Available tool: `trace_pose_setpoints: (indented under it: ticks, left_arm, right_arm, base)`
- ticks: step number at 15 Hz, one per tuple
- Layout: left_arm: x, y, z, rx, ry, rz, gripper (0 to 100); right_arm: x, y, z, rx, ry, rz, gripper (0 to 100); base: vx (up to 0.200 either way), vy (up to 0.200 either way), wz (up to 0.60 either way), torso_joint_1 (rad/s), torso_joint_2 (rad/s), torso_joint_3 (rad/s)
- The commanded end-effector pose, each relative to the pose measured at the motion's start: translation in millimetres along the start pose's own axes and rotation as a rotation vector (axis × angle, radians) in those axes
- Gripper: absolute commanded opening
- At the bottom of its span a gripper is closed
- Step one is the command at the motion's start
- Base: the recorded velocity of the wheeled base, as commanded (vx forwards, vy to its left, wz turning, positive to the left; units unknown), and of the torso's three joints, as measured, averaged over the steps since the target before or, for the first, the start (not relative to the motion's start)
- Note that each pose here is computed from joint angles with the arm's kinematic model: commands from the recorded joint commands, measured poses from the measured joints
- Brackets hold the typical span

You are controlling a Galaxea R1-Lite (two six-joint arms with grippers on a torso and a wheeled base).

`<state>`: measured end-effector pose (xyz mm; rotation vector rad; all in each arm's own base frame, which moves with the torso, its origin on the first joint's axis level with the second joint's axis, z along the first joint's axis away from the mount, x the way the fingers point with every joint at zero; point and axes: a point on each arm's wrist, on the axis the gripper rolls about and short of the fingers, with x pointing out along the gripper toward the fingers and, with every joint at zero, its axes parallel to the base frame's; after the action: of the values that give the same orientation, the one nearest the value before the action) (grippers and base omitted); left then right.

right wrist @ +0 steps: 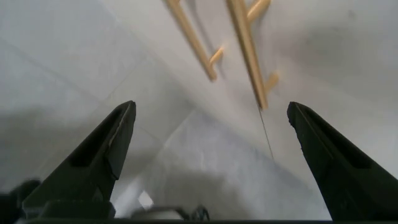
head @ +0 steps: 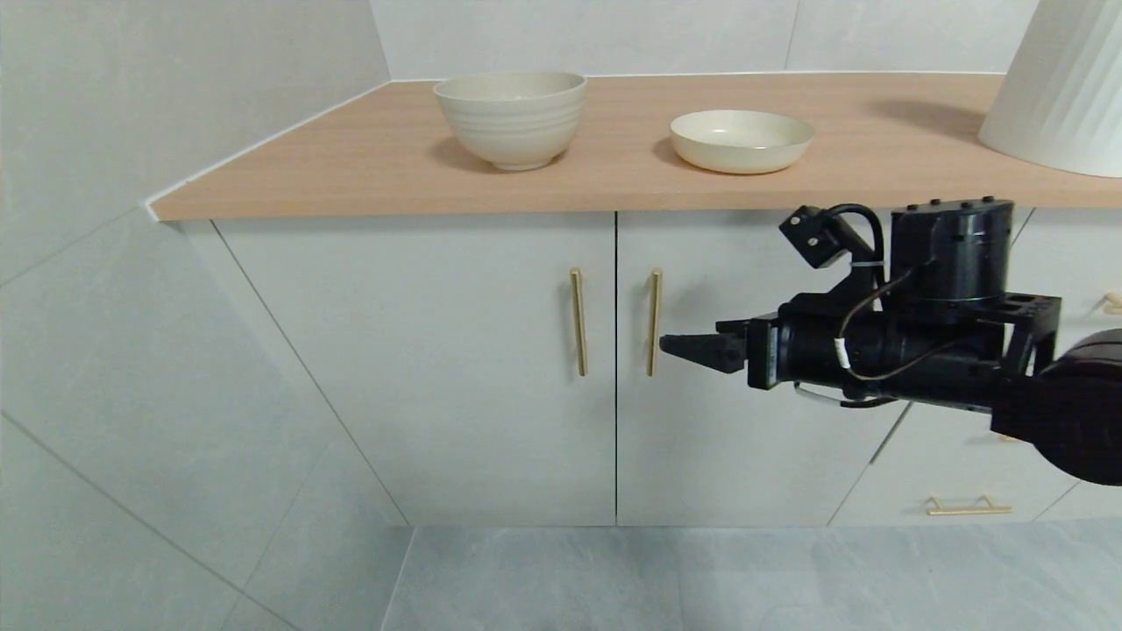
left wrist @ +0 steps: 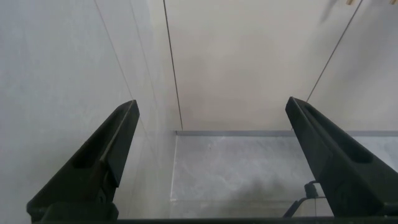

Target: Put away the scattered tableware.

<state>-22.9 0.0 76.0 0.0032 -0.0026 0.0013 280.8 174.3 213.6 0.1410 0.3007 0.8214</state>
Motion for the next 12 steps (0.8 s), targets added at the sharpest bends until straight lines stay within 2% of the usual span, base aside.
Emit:
trace_pose_setpoints:
  ticks: [1, 5, 6, 12]
  left_arm:
    - [0.1, 0.0, -0.1, 0.000, 0.003, 0.000, 100]
    - [0.0, 0.0, -0.1, 0.000, 0.001, 0.000, 100]
    - [0.0, 0.0, -0.1, 0.000, 0.001, 0.000, 100]
    - [0.1, 0.0, -0.1, 0.000, 0.003, 0.000, 100]
  right_arm:
    - [32.3, -11.6, -16.8, 0.034, 0.034, -0.003, 100]
    - [50.8, -17.4, -25.1, 0.025, -0.058, 0.012, 100]
    - [50.8, -17.4, -25.1, 0.025, -0.058, 0.012, 100]
    - [77.1, -18.4, -29.7, 0.073, -0.172, 0.024, 100]
  base:
    - [0.000, 0.000, 0.00, 0.000, 0.00, 0.000]
    - [0.000, 0.000, 0.00, 0.000, 0.00, 0.000]
    - [0.000, 0.000, 0.00, 0.000, 0.00, 0.000]
    - [0.000, 0.000, 0.00, 0.000, 0.00, 0.000]
